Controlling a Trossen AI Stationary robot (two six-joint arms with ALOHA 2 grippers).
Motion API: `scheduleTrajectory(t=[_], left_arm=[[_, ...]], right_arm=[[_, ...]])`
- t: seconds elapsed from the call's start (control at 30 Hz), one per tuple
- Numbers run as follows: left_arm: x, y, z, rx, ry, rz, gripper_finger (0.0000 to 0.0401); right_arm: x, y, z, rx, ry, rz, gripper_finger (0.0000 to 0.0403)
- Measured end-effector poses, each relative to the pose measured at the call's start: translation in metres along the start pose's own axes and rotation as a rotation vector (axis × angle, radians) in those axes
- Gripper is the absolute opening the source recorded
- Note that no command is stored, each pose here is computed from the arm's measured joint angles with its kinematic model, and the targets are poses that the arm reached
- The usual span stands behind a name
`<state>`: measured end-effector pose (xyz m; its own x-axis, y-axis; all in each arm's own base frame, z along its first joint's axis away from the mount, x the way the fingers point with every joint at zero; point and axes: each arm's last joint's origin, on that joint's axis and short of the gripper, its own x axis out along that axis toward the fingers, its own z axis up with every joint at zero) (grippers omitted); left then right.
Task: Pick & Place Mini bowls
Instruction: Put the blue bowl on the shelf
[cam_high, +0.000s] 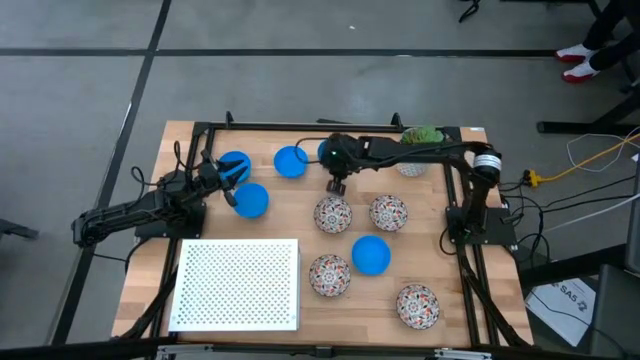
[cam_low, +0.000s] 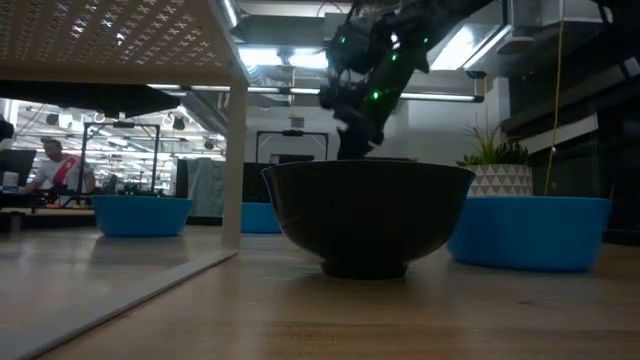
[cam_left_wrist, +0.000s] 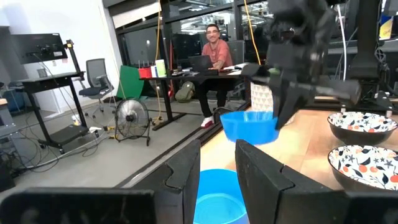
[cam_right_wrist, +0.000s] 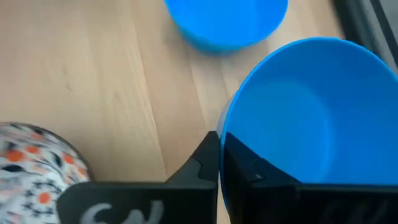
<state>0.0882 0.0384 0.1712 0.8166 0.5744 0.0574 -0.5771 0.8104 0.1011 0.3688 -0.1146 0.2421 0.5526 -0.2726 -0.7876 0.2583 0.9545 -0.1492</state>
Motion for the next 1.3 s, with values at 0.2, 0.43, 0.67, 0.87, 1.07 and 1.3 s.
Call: scheduleTrajectory(t=[0.2, 0.43, 0.67, 0.87, 1.07, 1.3], left_arm=[[0.000, 0.000, 0.000, 0.000, 0.000, 0.000, 0.0098], [0.000, 0.000, 0.000, 0.000, 0.000, 0.000, 0.0098], [0.000, 0.000, 0.000, 0.000, 0.000, 0.000, 0.0098], [0.000, 0.000, 0.000, 0.000, 0.000, 0.000, 0.0098], [0.000, 0.000, 0.000, 0.000, 0.000, 0.000, 0.0098], [0.000, 0.000, 0.000, 0.000, 0.000, 0.000, 0.0098]], right_arm=[[-0.029, 0.007, 0.012, -0.049, -0.125, 0.027, 0.0006], [-0.062, 0.023, 0.027, -0.209, -0.305, 0.084, 0.0006], [-0.080, 0.046, 0.038, -0.415, -0.487, 0.200, 0.0007], [-0.089, 0.068, 0.046, -0.569, -0.618, 0.202, 0.0007], [-0.108, 0.089, 0.056, -0.651, -0.672, 0.206, 0.0007], [-0.129, 0.123, 0.060, -0.697, -0.659, 0.179, 0.0007]])
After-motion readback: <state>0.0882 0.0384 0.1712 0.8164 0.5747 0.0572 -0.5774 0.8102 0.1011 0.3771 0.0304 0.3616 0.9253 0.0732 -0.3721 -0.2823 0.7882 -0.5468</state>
